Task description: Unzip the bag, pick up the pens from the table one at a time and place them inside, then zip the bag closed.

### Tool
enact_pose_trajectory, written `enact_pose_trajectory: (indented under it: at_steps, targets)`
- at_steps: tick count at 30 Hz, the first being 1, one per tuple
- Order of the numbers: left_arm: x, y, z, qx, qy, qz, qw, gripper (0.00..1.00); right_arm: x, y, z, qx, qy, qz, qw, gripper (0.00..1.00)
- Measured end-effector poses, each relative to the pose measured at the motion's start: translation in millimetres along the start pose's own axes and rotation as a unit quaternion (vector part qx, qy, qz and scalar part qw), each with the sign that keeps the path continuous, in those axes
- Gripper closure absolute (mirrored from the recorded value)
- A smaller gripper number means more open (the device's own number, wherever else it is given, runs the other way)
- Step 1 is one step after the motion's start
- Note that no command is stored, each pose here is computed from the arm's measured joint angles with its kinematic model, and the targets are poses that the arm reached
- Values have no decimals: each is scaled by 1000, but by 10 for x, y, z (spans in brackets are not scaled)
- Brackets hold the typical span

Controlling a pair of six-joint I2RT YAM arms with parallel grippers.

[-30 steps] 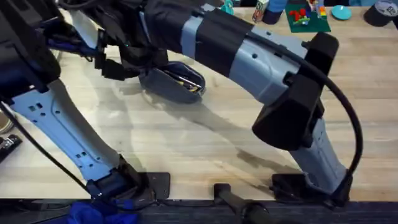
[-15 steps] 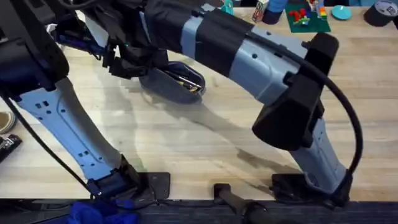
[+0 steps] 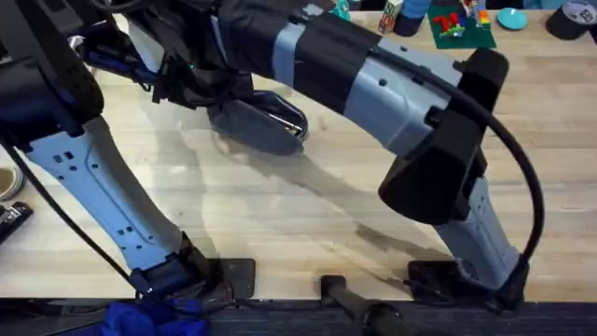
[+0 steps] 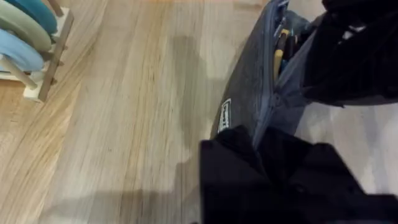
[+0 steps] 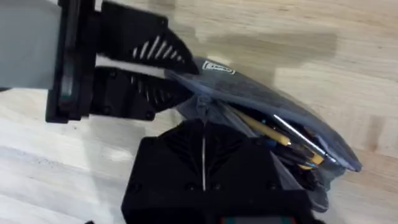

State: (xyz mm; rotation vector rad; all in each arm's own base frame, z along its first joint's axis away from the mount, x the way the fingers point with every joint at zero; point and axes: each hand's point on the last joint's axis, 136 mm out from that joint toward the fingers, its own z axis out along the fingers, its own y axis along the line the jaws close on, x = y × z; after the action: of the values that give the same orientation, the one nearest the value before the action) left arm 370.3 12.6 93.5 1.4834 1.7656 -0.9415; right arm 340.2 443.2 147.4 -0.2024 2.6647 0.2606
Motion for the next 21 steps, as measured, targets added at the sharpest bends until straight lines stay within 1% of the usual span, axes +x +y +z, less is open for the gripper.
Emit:
enact_pose_trajectory:
  at_steps: [1,3,13,21]
  targets:
    - [1,-1,3,1,1,0,1000,938,-7,-4,-1,0,-1,1,1000,971]
    - [2,-1,6,1,2,1,1000,955,-13,-11,1,1,-1,1,1000,971]
    - [3,0,7,1,2,1,1000,956,-3,-25,1,4,1,0,1000,971]
    - [3,-2,6,1,2,1,1000,957,76,-142,3,24,20,-6,999,972]
